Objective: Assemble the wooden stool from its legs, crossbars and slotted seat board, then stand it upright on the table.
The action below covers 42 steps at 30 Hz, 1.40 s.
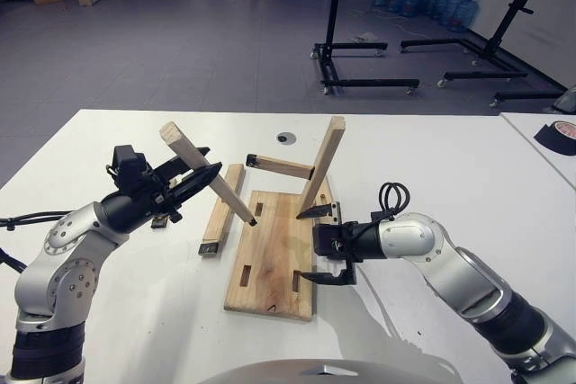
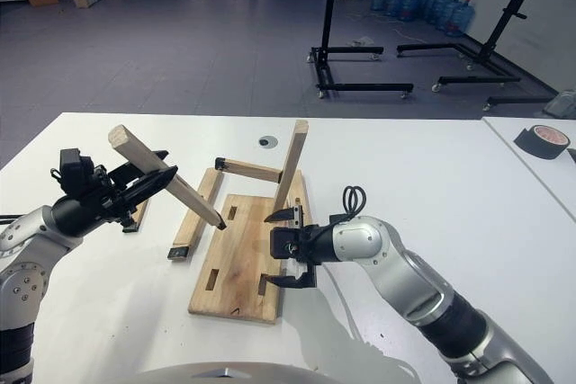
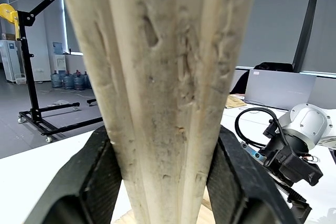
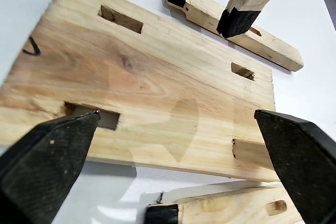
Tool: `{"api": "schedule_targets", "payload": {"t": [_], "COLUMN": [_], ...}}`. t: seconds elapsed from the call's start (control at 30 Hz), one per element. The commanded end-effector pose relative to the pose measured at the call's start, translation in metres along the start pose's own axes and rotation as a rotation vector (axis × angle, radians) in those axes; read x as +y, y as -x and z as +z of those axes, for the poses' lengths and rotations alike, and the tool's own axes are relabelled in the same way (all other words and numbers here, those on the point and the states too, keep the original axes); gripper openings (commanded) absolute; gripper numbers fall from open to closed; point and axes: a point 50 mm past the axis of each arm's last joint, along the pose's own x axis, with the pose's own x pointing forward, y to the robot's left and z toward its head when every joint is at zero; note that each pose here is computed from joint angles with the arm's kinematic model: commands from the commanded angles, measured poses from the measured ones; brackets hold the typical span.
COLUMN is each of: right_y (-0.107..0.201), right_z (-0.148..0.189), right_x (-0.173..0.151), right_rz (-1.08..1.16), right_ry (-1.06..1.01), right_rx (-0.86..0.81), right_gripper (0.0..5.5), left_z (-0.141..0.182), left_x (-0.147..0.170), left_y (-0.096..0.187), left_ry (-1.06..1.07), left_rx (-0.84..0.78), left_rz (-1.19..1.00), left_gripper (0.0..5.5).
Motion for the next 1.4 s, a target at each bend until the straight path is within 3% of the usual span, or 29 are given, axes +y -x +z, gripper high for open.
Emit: {"api": "schedule_targets", "payload": {"t": [0.03,0.3,0.47,0.8,1.13,1.4], "right_y": [-0.014,-0.023,-0.011,0.015,0.017,0.011], "right_z": [0.004,-0.002,-0.018,-0.023,-0.027,-0.030], "right_x": [-0.003,0.013,0.020,0.035,0.031,0.032], "right_rz": [0.012,0.146,0.242,0.475,0.493,0.492], "right_ry": [0.073,0.172,0.227,0.320,0.308,0.280], "right_rx": [0.006,0.066,0.163,0.170,0.138,0.133], "right_gripper": [5.40,5.40,5.40,5.40,5.40,5.40], "left_z": [0.001,-0.001,-0.003,-0.007,-0.025,-0.043], "left_x": [0.000,-0.002,-0.004,-0.001,0.012,0.023], "left_y": [-0.001,-0.003,-0.007,-0.006,-0.031,-0.040], "left_ry": [-0.009,0.009,0.008,0.006,0.138,0.156], "left_rx": [0.004,0.011,0.007,-0.008,-0.033,0.081], "left_rz": [-0.004,-0.028,-0.033,-0.008,-0.178,-0.277], "left_gripper": [2.04,2.04,2.04,2.04,2.04,2.04]}}
